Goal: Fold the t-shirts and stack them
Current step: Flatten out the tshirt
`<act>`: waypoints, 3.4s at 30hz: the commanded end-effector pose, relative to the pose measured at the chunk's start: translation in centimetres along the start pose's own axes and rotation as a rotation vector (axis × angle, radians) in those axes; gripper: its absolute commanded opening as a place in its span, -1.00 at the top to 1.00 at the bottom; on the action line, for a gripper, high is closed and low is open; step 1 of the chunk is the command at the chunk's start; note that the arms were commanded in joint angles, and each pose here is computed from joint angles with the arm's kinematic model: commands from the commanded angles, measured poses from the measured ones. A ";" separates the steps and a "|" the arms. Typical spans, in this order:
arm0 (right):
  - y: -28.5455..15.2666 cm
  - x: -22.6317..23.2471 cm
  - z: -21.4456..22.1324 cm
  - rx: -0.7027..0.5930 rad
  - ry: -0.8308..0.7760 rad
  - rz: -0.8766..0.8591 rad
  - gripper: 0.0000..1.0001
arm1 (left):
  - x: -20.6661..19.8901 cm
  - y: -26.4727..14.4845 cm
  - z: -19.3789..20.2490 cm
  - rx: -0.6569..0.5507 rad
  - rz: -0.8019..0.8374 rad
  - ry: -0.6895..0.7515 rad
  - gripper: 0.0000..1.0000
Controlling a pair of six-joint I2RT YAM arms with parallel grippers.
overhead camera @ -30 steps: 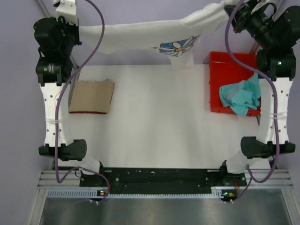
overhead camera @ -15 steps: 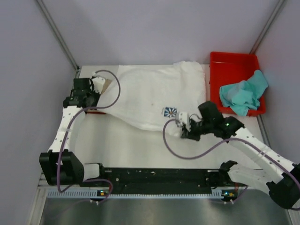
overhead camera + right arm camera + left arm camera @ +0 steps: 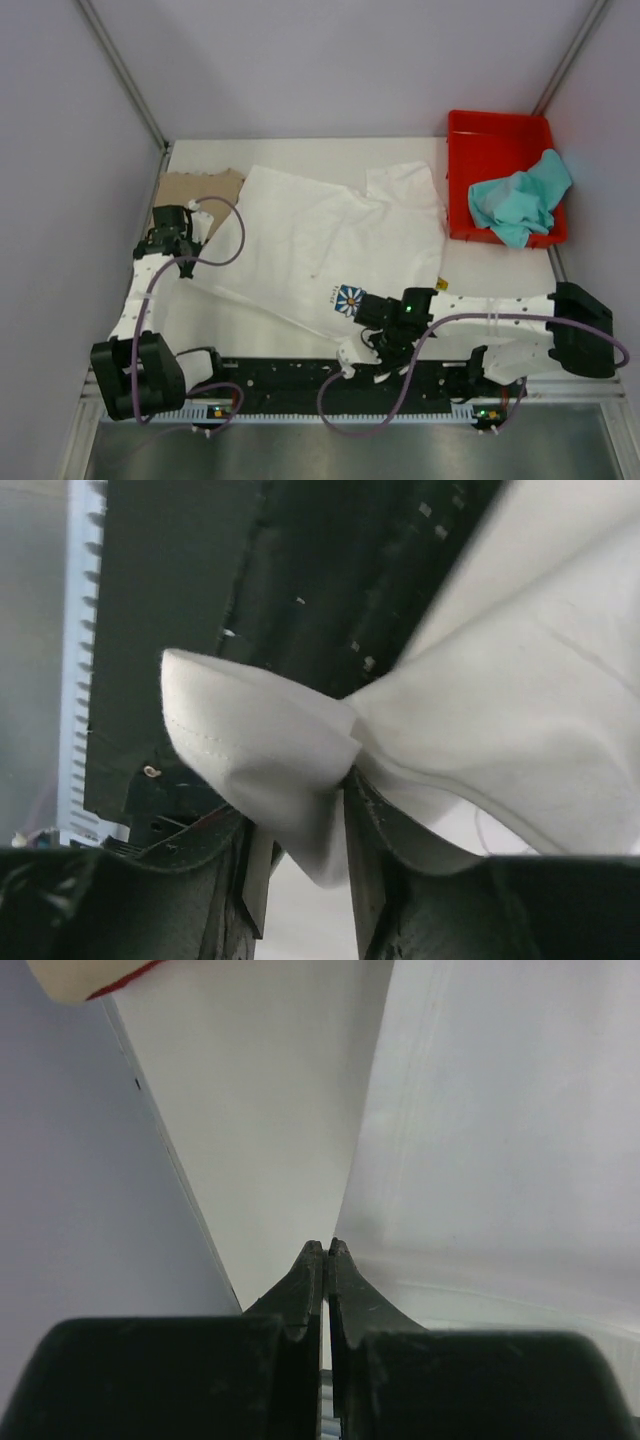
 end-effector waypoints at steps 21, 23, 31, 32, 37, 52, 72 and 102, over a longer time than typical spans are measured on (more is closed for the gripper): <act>-8.8 -12.8 17.1 -0.175 1.909 1.099 -0.21 | -0.4 0.7 1.2 0.009 0.036 0.011 1.00; -7.9 -13.0 18.2 -0.143 1.932 1.113 -0.21 | -0.5 0.6 1.1 0.010 0.042 0.011 1.00; -4.5 -15.2 18.4 -0.094 1.910 0.974 0.73 | -0.5 0.3 0.8 0.007 0.055 0.005 1.00; -4.4 -15.5 18.4 -0.098 1.906 0.970 0.90 | -0.5 0.2 0.9 0.006 0.052 0.002 1.00; -6.5 -18.9 17.0 -0.063 1.757 1.031 1.00 | -0.6 0.1 0.8 0.008 0.059 0.001 1.00; -0.6 -28.8 -2.8 0.112 1.032 0.780 0.35 | 0.0 -0.5 0.6 0.012 0.038 0.005 1.00; -5.8 -7.5 6.6 -0.054 1.727 0.740 -0.28 | -0.3 -1.0 0.0 -0.013 0.063 -0.008 1.00; -5.7 -6.7 3.7 -0.553 1.867 0.560 1.00 | -0.6 -2.5 -1.3 -0.043 0.120 -0.018 1.00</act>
Point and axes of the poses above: each gripper's point midway between its finger pads, its own y axis out along the fingers, its own x axis along the line the jaws close on, z = x × y, the point moved 2 cm from there along -y, back along the fingers, and after that the axes turned 9 degrees about -y, right-handed, at the moved point
